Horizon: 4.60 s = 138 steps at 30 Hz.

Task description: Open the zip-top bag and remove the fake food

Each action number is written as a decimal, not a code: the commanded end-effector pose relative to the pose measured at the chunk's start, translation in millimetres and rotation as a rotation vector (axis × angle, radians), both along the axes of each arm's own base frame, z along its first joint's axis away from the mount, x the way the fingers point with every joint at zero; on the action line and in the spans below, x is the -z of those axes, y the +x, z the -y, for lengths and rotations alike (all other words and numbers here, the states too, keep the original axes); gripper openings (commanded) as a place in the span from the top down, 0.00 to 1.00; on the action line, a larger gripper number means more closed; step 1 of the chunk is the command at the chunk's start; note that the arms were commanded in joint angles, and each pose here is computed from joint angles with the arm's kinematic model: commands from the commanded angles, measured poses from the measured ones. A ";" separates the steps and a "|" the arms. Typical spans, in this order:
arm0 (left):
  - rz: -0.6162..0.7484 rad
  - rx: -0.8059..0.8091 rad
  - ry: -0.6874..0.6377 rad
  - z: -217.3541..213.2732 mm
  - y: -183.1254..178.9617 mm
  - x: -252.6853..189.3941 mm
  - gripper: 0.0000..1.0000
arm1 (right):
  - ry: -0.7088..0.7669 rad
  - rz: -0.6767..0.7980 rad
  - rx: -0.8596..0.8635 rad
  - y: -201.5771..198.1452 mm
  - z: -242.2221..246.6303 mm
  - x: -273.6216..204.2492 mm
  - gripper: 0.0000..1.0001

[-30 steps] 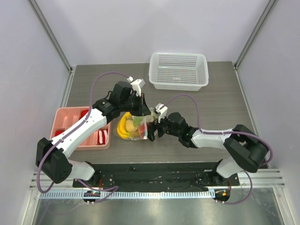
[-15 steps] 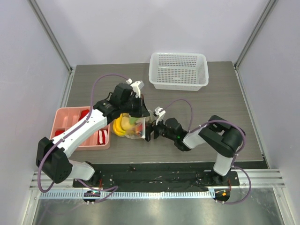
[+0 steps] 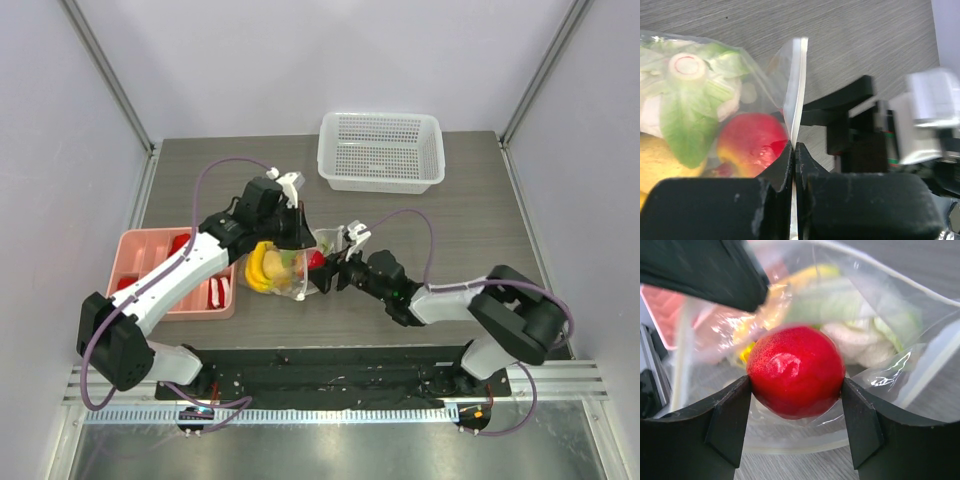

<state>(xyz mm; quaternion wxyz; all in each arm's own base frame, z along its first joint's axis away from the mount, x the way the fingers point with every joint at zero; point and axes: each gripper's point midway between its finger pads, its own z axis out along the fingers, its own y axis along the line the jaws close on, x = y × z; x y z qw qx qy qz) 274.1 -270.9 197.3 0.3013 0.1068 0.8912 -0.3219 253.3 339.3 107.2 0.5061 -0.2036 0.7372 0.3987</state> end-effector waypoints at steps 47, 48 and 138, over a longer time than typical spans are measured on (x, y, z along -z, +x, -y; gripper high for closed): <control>0.134 -0.064 0.005 -30.9 26.5 -40.5 1.00 | -0.196 -0.028 0.794 237.8 163.8 -140.5 0.87; 0.137 -0.069 0.010 -32.5 26.4 -40.3 1.00 | -0.210 -0.033 0.808 248.5 169.1 -134.9 0.87; 0.091 -0.026 -0.056 -18.8 19.8 -27.8 1.00 | 0.302 -0.349 0.070 36.2 -46.5 -39.7 0.58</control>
